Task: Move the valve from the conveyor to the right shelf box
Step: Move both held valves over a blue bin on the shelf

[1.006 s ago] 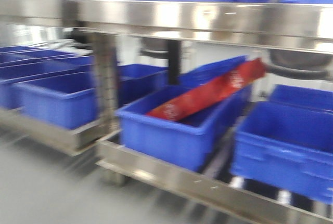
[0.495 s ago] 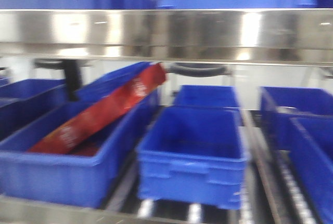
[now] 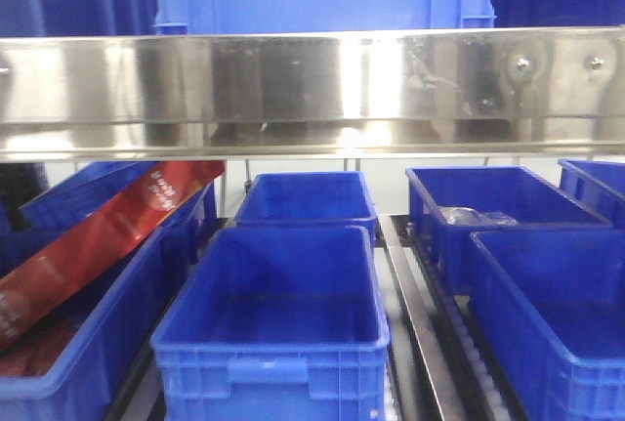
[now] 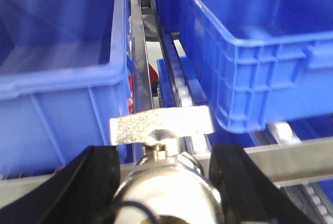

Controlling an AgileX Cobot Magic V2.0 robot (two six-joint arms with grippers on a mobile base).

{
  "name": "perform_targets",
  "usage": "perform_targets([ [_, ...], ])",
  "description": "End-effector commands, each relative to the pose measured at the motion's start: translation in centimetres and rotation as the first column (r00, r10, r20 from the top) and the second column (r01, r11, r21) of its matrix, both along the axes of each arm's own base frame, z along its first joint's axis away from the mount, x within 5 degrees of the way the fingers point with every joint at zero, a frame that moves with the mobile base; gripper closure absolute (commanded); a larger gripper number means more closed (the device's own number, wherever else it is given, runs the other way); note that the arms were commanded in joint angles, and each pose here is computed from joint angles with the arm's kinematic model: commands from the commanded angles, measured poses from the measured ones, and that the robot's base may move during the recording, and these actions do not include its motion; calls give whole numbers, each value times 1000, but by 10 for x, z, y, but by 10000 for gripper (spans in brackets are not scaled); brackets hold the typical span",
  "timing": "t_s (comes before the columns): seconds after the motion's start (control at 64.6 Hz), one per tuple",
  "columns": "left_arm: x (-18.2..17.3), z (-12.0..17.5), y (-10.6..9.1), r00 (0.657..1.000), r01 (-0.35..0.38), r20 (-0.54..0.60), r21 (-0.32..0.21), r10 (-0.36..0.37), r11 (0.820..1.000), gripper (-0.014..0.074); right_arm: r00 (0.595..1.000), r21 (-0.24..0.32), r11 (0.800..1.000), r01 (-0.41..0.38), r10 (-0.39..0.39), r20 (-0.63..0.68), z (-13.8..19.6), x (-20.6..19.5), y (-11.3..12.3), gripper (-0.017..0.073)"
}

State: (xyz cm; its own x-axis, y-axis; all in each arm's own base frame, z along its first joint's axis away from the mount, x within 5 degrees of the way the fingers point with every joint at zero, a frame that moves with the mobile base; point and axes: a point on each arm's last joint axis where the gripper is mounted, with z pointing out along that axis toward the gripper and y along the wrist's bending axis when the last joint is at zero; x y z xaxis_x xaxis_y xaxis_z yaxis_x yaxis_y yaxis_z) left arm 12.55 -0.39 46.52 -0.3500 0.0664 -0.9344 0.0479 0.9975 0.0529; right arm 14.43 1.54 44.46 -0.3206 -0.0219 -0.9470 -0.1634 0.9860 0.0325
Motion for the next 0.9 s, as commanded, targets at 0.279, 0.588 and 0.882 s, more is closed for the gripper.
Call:
perform_targets([
  [0.279, -3, 9, -1, 997, 7, 76, -11, -6, 1000, 705, 995, 5, 1000, 14, -14, 95, 13, -3, -1, 712],
  [0.588, -3, 9, -1, 997, 7, 76, -11, -6, 1000, 705, 995, 5, 1000, 14, -14, 95, 13, -3, -1, 712],
  [0.882, -3, 9, -1, 997, 7, 76, -11, -6, 1000, 705, 995, 5, 1000, 14, -14, 95, 13, -3, -1, 712],
])
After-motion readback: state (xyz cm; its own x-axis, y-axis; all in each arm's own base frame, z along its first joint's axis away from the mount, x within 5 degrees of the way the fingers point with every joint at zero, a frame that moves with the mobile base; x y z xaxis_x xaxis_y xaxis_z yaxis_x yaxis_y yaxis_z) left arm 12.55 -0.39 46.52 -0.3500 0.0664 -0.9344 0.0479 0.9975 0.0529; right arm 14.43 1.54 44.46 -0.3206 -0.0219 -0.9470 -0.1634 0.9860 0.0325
